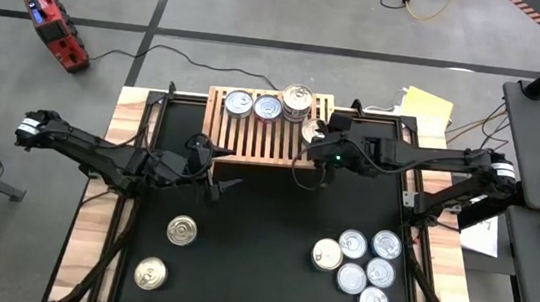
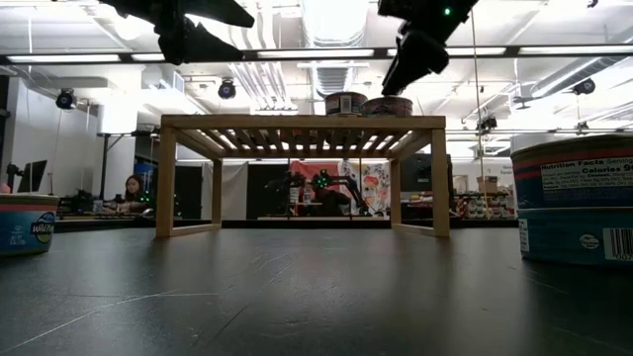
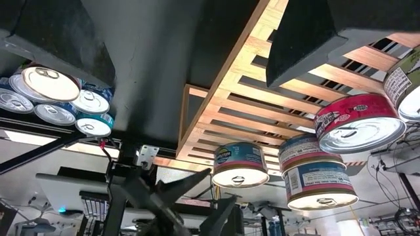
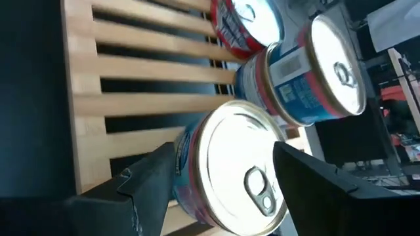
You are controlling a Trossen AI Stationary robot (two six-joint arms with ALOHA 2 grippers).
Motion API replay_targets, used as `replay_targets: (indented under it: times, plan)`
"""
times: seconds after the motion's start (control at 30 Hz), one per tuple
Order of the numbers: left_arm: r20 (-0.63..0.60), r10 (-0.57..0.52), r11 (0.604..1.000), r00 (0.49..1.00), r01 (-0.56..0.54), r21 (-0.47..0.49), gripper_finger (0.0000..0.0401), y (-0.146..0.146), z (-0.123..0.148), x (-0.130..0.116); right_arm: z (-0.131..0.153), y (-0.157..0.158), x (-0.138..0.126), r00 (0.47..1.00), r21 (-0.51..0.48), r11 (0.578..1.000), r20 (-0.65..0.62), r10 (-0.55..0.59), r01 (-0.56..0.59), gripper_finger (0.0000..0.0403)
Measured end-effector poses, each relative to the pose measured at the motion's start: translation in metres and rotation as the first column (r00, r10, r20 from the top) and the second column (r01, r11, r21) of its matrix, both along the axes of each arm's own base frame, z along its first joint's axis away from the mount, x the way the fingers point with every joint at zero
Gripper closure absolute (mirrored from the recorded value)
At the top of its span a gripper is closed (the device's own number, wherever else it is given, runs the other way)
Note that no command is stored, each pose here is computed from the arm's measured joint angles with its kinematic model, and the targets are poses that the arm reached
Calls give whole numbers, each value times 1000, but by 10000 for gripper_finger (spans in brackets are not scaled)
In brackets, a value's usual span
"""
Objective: Stack canned seafood by type on shelf
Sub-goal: Put the blue and pink tuna can on the shelf
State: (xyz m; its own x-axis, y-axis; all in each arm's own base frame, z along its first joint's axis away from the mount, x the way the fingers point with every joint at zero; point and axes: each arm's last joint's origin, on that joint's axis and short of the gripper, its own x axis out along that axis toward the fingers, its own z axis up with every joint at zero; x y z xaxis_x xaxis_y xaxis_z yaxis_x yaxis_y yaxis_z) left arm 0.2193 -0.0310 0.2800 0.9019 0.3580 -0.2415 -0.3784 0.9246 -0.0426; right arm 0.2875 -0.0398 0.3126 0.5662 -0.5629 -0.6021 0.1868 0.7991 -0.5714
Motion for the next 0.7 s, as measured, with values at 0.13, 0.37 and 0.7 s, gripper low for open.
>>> replay_targets:
  times: [0.13,0.37,0.7]
  plan:
    - [3,2,1000,1000,-2,-15,20,0,0,0,5,6,-1,997,101,994,60,44,-50,182]
    - [-33,-29,999,999,27,-45,20,-3,-5,0,5,23,0,986,294,947,136,91,-128,243]
    - [-59,-83,995,995,80,-53,22,-19,-15,7,-4,31,-9,997,320,947,56,-49,28,374]
